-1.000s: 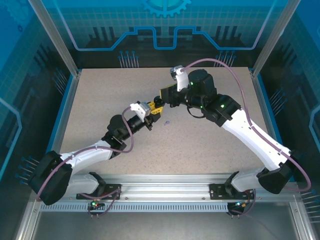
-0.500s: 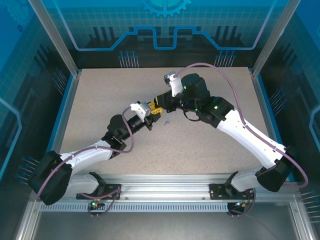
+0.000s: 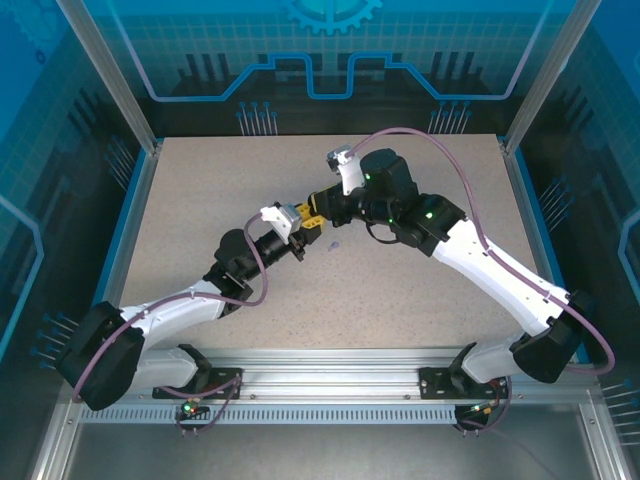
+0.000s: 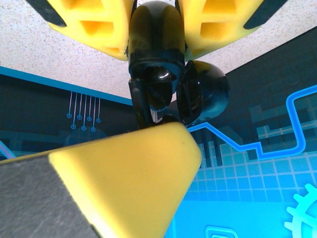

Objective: Insert the wireless bluetooth earbuds into the charging case

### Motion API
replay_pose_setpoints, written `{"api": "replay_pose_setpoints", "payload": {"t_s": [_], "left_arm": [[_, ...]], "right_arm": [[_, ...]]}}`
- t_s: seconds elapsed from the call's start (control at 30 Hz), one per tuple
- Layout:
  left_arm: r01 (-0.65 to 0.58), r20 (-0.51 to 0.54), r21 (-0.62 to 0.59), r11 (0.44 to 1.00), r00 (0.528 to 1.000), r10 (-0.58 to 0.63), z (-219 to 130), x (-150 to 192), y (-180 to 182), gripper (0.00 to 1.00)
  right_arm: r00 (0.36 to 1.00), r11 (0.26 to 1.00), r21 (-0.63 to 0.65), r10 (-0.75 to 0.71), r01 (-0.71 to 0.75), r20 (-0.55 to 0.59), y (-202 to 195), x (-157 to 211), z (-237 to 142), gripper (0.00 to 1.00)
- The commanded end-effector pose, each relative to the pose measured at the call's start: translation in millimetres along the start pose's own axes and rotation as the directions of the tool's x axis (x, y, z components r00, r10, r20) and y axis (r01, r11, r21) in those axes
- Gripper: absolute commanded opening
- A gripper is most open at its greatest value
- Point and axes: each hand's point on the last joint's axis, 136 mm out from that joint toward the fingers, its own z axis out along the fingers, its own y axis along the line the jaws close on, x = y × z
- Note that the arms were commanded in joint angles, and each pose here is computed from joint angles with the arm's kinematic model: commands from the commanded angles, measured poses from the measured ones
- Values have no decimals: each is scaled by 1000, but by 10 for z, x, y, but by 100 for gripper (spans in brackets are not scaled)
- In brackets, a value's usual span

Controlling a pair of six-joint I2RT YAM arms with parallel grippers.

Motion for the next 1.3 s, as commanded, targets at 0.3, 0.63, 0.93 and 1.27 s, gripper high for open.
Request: {"api": "replay_pose_setpoints", "payload": {"t_s": [0.3, 0.63, 0.93, 1.27], "left_arm": [[-36, 86, 25, 999, 996, 33, -10, -347, -60, 0], [-39, 85, 19, 999, 996, 38, -7, -360, -50, 0], [-35, 80, 17, 999, 996, 33, -1, -354, -45, 0], [-29, 72, 23, 999, 997, 28, 1, -327, -53, 0]], "right_arm": [[996, 996, 35, -85, 85, -24, -4, 121, 128, 17], [978, 981, -20, -195, 194, -76, 196, 343, 133, 17], [974, 976, 1, -217, 217, -67, 244, 280, 96, 34], [993, 997, 49, -63, 58, 102, 99, -445, -383, 63]]}}
